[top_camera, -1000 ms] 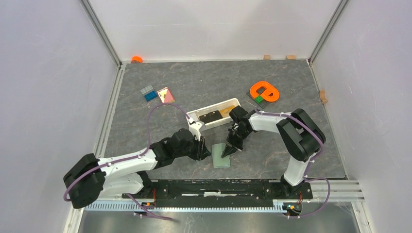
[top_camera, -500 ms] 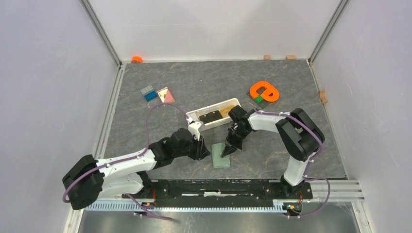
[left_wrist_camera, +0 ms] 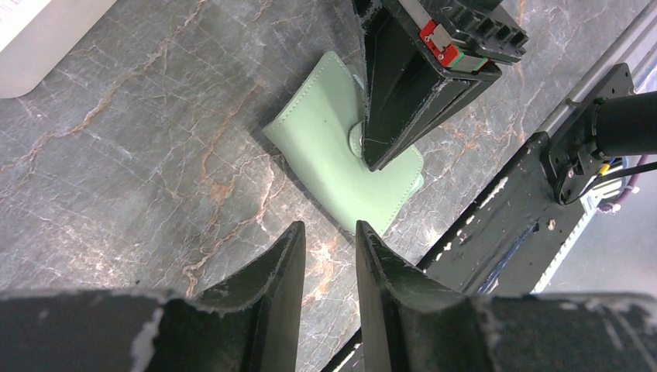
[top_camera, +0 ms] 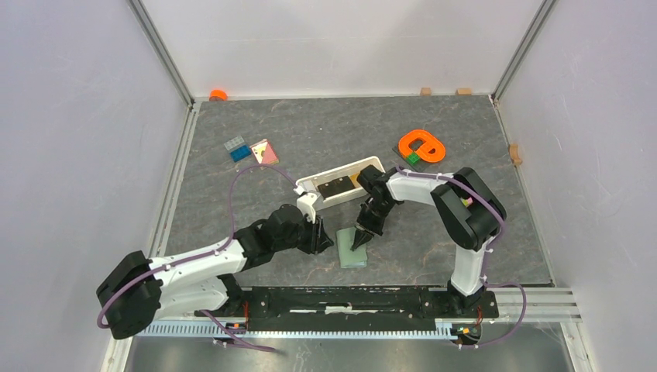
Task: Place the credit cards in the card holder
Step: Close the card holder at the center of the board, then reset both arms
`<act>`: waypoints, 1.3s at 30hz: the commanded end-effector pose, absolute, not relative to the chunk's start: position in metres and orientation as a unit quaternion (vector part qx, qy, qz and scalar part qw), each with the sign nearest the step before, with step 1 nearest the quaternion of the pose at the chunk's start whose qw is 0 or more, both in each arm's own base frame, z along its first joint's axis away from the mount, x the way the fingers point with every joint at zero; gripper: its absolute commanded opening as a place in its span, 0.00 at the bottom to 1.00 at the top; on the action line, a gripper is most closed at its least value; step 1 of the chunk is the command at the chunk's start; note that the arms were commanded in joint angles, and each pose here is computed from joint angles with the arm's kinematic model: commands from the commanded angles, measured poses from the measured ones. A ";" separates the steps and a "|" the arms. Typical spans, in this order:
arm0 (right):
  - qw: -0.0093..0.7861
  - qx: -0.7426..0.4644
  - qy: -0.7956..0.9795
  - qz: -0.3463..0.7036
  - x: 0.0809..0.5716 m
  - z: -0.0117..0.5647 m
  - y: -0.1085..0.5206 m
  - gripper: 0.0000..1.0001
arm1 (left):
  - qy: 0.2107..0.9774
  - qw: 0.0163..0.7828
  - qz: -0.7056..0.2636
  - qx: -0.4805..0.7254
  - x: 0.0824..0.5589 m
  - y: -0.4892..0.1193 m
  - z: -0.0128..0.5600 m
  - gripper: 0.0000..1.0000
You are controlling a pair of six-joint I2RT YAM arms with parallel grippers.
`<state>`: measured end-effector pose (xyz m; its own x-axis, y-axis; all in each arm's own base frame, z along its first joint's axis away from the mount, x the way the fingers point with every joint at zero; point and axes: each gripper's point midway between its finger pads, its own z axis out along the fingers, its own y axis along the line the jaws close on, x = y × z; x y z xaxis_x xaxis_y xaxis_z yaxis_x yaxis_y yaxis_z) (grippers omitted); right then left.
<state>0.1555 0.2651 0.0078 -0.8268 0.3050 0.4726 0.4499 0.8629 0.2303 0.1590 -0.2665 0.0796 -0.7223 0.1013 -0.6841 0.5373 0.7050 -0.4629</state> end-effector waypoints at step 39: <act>-0.295 -0.027 -0.944 -0.144 0.212 0.041 0.196 0.25 | 0.908 0.357 -0.211 0.056 0.228 -0.203 0.097 1.00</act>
